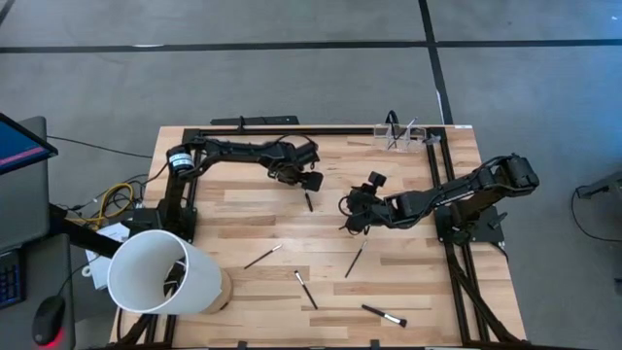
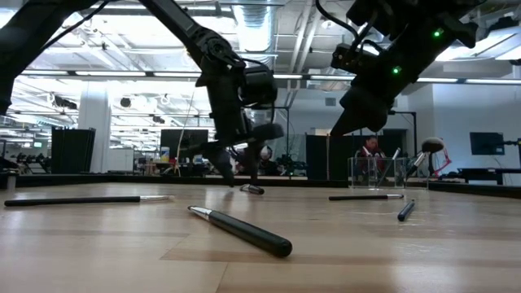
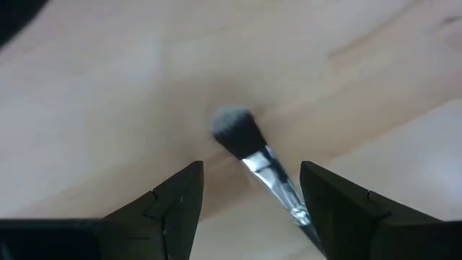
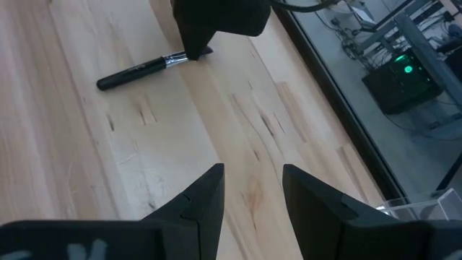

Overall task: Put items in baskets/containers
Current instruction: Put the blush brush into the right section of the transparent organizer

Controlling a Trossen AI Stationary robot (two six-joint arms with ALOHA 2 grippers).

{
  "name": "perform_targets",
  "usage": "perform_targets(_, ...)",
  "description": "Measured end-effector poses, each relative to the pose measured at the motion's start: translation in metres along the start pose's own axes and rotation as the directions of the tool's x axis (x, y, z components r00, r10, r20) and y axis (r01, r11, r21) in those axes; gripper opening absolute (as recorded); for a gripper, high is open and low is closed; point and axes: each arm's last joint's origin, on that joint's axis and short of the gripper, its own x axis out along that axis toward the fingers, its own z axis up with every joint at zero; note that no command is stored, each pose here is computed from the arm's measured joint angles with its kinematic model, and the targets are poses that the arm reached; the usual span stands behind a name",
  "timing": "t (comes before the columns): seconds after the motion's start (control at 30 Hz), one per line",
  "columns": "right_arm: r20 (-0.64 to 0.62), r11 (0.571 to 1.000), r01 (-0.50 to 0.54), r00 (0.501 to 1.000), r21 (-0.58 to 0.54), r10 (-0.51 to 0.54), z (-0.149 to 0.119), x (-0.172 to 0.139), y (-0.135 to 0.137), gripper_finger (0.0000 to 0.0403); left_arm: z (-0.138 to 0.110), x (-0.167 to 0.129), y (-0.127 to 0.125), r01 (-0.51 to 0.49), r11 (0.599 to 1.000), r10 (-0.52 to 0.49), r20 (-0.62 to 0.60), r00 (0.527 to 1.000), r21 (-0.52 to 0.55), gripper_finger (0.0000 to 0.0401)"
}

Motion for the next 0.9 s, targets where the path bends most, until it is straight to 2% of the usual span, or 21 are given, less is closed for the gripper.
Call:
perform_targets(0.43, 0.000, 1.000, -0.001, 1.000, 0.000, 0.001, 0.000, 0.000, 0.000, 0.0134, -0.009, 0.000, -0.009, 0.002, 1.000, -0.002, 0.004, 1.000, -0.013, 0.0227)
perform_targets(0.57, 0.000, 1.000, -0.001, 1.000, 0.000, 0.001, 0.000, 0.000, 0.000, 0.0134, -0.011, 0.010, -0.010, -0.022, 1.000, 0.022, 0.004, 1.000, -0.009, 0.0227)
perform_targets(0.73, 0.000, 1.000, -0.001, 1.000, 0.000, 0.001, 0.000, 0.000, 0.000, 0.0134, -0.016, 0.024, -0.009, -0.048, 0.999, 0.049, -0.037, 0.998, 0.026, 0.0227)
perform_targets(0.9, 0.000, 1.000, -0.002, 1.000, 0.000, 0.002, 0.000, 0.000, 0.000, 0.0134, -0.017, 0.019, -0.007, -0.068, 0.994, 0.072, -0.043, 0.996, 0.089, 0.0219)
